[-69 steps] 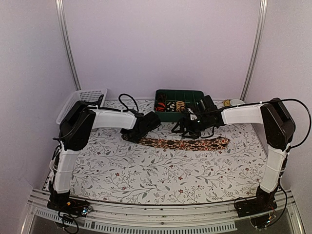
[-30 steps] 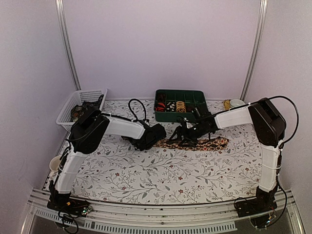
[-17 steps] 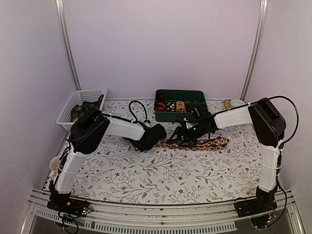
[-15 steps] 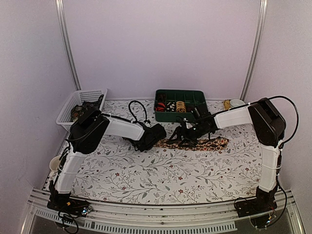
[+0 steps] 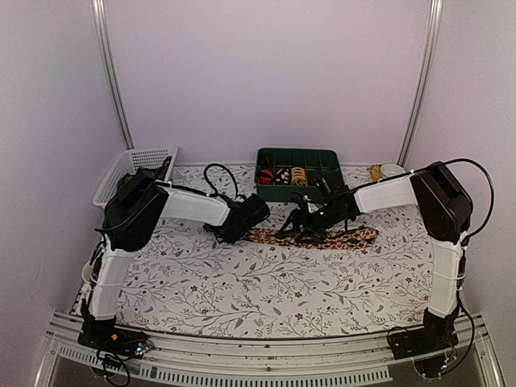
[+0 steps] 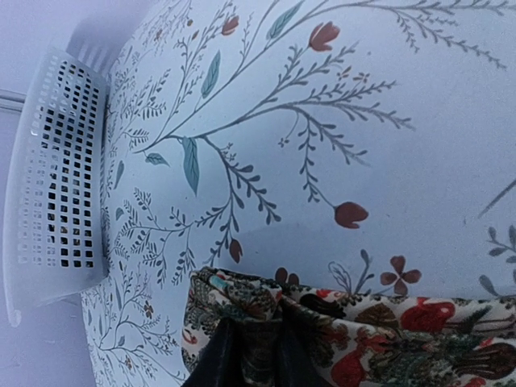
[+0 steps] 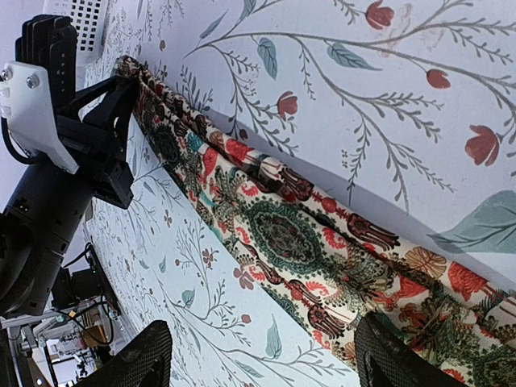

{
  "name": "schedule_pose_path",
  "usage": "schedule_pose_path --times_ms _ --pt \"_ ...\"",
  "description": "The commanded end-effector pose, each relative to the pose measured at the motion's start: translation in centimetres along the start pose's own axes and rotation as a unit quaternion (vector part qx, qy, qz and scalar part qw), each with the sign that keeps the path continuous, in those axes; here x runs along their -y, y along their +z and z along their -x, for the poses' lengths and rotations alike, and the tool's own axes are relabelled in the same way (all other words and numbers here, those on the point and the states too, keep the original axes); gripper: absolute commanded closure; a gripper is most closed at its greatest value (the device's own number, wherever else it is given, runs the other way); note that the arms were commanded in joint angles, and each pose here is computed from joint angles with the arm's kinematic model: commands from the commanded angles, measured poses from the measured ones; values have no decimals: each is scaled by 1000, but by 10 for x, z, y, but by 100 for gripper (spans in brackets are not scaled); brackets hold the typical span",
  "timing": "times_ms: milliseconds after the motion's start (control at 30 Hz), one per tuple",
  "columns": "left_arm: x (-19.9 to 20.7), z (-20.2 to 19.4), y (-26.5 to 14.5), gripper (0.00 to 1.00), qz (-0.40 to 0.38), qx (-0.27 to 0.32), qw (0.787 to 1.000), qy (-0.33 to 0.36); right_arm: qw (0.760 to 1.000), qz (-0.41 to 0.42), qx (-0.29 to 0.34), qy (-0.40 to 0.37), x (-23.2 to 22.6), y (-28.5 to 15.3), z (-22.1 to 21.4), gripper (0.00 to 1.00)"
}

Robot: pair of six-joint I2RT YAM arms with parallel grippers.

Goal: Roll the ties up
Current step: Roll the tie at the center of the board.

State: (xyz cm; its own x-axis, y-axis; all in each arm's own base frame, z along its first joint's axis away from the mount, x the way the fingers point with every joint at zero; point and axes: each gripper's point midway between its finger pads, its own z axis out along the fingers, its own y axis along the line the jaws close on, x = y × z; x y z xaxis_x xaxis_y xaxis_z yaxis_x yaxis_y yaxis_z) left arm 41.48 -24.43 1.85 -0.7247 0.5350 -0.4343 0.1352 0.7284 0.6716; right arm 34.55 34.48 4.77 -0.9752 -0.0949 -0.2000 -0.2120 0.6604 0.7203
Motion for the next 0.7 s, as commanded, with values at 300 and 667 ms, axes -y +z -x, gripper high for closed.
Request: schedule_pose_path --times_ms 300,667 --pt "7 3 -3 78 -70 -2 997 -38 1000 -6 -21 12 13 16 -7 22" --pt "1 12 -14 67 -102 11 992 -69 1000 -6 -21 13 13 17 -7 22"
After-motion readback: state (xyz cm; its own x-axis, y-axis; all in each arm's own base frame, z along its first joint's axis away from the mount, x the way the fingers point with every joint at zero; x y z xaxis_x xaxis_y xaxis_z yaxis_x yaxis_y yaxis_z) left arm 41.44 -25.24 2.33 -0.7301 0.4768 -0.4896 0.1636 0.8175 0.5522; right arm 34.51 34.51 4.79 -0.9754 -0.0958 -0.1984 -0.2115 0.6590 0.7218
